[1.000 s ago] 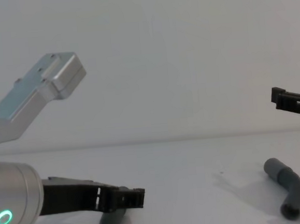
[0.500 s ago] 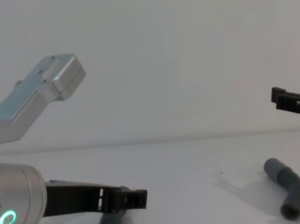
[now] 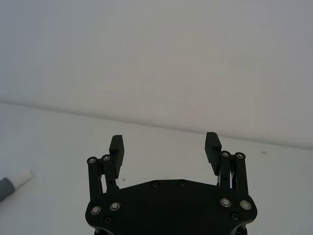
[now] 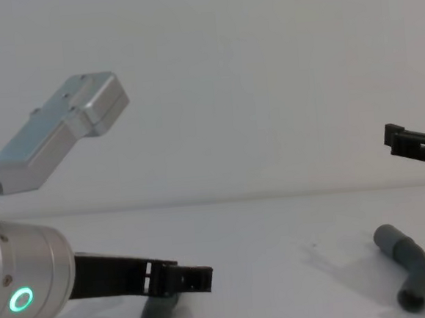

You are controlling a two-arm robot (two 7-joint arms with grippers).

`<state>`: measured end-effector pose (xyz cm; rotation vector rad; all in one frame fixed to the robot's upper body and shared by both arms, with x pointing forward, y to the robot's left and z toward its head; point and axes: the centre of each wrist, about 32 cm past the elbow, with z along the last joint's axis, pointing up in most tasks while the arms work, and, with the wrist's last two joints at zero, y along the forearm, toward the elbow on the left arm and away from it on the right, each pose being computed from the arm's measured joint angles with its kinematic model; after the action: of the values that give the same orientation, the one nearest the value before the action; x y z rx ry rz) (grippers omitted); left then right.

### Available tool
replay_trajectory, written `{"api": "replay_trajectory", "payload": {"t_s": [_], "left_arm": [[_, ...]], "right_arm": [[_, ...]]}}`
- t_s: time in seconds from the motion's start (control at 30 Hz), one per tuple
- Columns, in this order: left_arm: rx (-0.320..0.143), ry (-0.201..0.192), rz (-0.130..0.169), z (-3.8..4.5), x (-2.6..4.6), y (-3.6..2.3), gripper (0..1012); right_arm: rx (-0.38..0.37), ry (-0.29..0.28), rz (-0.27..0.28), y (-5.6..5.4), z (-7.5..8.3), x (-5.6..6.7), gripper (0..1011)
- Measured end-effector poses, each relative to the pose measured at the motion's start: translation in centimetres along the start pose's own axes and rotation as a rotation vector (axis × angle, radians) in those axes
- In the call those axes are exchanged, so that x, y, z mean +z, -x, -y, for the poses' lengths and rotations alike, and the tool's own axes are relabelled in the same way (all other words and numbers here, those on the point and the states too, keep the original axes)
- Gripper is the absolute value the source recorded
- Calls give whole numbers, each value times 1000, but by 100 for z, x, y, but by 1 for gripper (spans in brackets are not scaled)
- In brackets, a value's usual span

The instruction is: Use both hands to pick up one end of the pipe from the table, align the ends, and insert them.

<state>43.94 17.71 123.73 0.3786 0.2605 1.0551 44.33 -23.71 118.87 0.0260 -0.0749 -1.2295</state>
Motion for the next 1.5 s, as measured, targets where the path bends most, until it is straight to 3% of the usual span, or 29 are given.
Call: {"api": "replay_trajectory", "payload": {"t_s": [0.63, 1.37, 1.5], "left_arm": [[19, -49, -15, 104, -19, 15, 1001], [16, -50, -21, 215, -36, -28, 1001], [15, -49, -21, 223, -37, -30, 942]], "right_arm": [[0, 0, 0, 0, 0, 0, 1002], [0, 0, 0, 0, 0, 0, 1002], [0, 0, 0, 0, 0, 0, 1002]]}}
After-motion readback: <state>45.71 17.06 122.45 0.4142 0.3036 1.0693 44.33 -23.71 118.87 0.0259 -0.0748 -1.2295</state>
